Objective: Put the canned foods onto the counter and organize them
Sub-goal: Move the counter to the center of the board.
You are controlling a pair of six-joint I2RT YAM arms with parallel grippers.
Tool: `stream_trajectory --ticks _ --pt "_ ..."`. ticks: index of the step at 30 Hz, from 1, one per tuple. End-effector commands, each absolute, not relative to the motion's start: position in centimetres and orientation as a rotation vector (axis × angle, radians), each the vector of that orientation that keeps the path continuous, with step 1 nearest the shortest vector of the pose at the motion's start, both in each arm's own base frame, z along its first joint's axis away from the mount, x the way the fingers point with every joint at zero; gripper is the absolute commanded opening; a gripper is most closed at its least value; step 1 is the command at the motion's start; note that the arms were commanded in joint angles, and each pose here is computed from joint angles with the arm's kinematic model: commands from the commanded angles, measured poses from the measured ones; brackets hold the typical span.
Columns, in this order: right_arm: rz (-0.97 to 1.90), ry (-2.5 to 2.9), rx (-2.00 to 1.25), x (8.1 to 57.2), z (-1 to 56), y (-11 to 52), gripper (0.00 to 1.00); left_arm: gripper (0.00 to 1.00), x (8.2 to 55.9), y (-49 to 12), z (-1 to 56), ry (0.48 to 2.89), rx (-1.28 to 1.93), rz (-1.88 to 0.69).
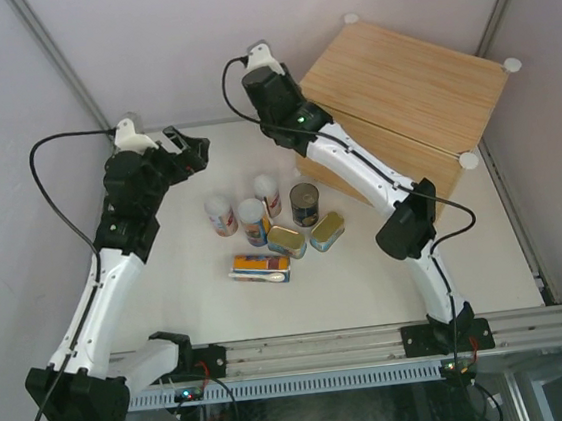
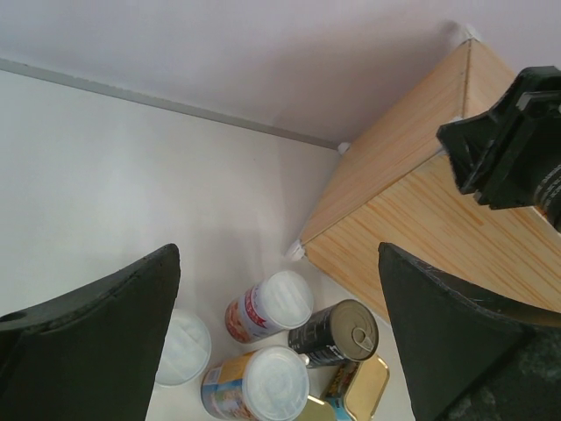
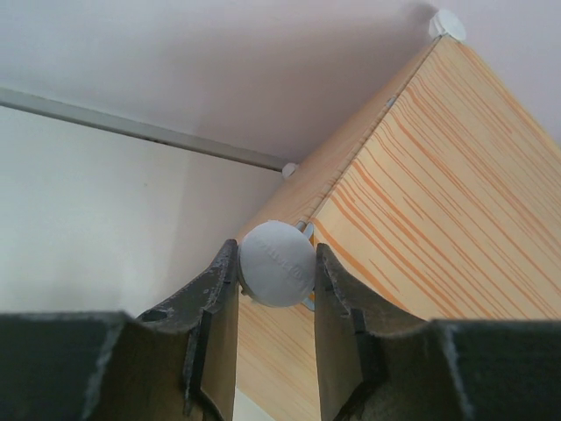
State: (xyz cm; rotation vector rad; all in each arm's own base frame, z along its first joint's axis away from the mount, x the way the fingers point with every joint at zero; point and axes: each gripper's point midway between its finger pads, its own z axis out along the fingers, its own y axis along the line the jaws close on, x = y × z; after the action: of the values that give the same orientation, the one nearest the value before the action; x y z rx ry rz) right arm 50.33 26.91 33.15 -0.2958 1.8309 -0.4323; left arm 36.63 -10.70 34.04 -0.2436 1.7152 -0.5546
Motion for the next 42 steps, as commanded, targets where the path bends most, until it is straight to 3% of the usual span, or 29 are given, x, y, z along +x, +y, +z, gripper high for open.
stream_trajectory --ticks 1,18,42 --pt "-0.252 1.705 -0.285 49.4 36.4 32.5 0.0 0.98 35.8 -9.6 34.8 1.664 -0.281 -0.542" --pt "-0.085 1.646 -0.391 44.9 36.3 41.0 0.0 0.98 33.7 -6.5 33.2 1.641 -0.462 -0.453" --pt "0.003 1.61 -0.501 38.2 35.8 47.5 0.0 0.99 30.2 -3.4 26.7 1.707 -0.709 -0.372"
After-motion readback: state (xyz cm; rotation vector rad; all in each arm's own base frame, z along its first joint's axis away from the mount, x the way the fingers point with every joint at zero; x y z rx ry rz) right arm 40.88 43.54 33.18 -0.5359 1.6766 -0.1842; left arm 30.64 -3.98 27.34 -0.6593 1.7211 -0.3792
